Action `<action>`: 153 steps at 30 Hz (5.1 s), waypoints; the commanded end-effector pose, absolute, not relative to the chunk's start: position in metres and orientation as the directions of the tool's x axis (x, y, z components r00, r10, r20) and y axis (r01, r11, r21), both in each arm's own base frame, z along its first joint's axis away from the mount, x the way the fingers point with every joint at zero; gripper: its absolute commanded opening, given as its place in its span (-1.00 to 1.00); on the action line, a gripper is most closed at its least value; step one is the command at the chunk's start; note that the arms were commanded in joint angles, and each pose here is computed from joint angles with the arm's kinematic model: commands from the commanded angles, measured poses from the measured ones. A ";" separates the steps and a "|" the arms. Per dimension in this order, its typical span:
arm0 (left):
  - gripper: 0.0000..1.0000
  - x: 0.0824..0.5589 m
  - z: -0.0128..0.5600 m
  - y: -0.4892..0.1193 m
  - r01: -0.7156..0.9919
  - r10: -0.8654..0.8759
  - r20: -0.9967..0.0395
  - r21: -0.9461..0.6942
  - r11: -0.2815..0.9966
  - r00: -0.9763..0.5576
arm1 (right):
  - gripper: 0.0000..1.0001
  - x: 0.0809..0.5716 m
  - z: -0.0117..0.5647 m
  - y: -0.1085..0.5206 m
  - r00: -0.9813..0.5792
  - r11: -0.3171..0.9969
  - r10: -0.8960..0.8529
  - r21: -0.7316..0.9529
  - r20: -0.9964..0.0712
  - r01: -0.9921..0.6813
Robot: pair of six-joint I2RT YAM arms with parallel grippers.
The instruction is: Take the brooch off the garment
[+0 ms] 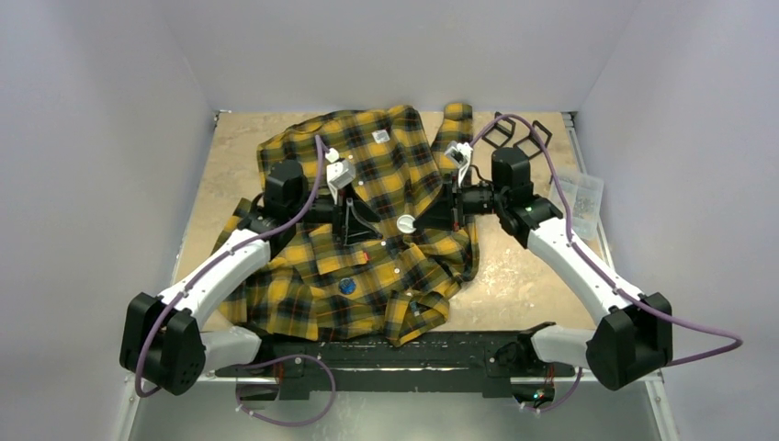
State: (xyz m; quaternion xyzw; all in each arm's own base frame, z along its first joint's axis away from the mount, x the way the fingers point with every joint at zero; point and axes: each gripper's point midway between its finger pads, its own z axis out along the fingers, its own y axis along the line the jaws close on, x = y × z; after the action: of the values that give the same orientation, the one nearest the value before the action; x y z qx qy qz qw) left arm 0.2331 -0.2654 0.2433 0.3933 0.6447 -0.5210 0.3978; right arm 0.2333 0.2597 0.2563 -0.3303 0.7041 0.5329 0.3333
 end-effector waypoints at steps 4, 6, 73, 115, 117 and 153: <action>0.10 0.206 0.256 -0.284 0.939 0.089 -0.936 -0.336 0.067 -0.341 | -1.00 0.215 0.286 0.267 -0.522 0.109 -0.094 0.512 -0.848 -0.852; 0.09 0.209 0.258 -0.287 0.932 0.071 -0.930 -0.355 0.078 -0.360 | -1.00 0.212 0.289 0.268 -0.514 0.101 -0.094 0.505 -0.853 -0.857; -0.04 0.201 0.275 -0.307 0.932 0.021 -0.934 -0.354 0.084 -0.357 | -1.00 0.211 0.278 0.275 -0.609 0.091 -0.128 0.602 -0.783 -0.793; -0.80 0.216 0.249 -0.316 0.894 0.133 -0.887 -0.424 0.142 -0.442 | -1.00 0.217 0.284 0.275 -0.634 0.090 -0.092 0.628 -0.768 -0.773; -0.79 0.214 0.247 -0.315 0.903 0.157 -0.891 -0.410 0.129 -0.427 | -1.00 0.218 0.282 0.275 -0.632 0.097 -0.096 0.625 -0.769 -0.775; -0.42 0.205 0.261 -0.312 0.939 0.152 -0.927 -0.338 0.063 -0.344 | -1.00 0.213 0.294 0.267 -0.486 0.109 -0.096 0.476 -0.868 -0.872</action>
State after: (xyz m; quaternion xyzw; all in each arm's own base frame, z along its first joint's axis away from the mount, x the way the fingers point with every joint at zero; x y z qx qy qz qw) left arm 0.2097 -0.3120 0.2494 0.4153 0.6551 -0.5245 0.3511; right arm 0.2172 0.2670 0.2635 -0.3430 0.6952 0.5512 0.3086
